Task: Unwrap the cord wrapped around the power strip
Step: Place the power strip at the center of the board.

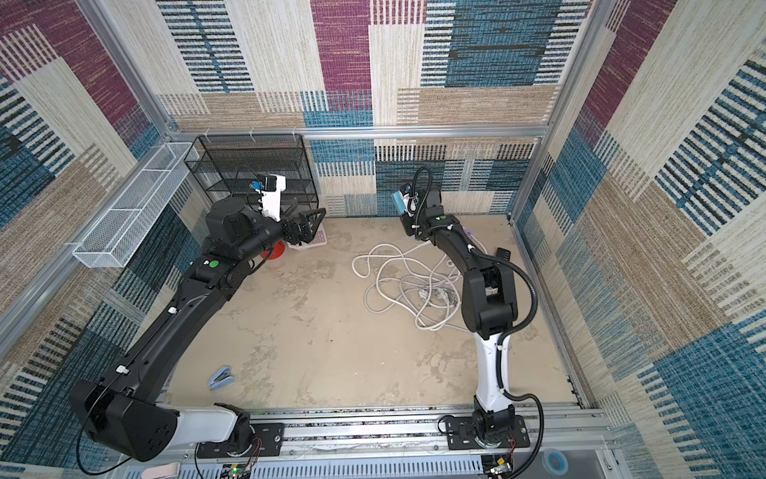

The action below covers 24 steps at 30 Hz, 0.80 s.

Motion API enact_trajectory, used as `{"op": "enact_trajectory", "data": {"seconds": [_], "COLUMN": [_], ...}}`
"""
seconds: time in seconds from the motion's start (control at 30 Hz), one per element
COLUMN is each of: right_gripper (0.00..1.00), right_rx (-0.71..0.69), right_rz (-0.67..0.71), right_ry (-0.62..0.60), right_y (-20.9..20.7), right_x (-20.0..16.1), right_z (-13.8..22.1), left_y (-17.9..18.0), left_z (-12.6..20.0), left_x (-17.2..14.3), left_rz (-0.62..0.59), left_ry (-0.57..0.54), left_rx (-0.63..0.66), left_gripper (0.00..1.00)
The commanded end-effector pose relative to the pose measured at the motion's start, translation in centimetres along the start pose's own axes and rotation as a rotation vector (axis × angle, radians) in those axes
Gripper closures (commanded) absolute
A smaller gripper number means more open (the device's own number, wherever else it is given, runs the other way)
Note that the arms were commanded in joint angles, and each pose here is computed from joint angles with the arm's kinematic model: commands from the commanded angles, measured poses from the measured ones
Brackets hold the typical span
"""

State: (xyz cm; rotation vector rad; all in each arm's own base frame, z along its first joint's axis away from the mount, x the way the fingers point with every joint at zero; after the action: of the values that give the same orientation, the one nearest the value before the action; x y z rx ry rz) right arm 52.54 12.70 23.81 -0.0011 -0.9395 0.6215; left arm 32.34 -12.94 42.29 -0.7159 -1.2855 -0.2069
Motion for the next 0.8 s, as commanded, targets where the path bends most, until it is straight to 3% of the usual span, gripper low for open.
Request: {"op": "enact_trajectory", "data": {"seconds": [0.0,0.33,0.77], "right_gripper": [0.95,0.96,0.92], "right_rx": [0.017,0.043,0.041], "right_rz": [-0.121,-0.195,-0.236], "right_ry": [0.113,0.243,0.332], "right_y": [-0.6,-0.8,-1.7], "right_x": [-1.8,-6.0,-8.8], "right_z": [-2.0,-6.0,-6.9], "left_y": [0.0,0.1,0.1], "left_z": [0.1,0.0,-0.2], "left_x": [0.4,0.4,0.3], "left_rz": [-0.034,-0.031,-0.022], "left_ry": [-0.033,-0.028,-0.020], "left_rx": [0.002,-0.007,-0.024], "left_gripper": [0.01,0.01,0.01]}}
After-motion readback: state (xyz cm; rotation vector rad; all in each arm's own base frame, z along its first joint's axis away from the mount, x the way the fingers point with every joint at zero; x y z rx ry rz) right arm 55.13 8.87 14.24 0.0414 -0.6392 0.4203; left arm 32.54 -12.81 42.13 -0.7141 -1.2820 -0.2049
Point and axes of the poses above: each gripper's point midway between its finger pads, its own z axis back along the fingers, its own y axis along the line the jaws close on, x = y × z, the point moved 10 cm from there along z, back along the fingers, and after that the axes turned 11 degrees about z, right-handed, at the moved point
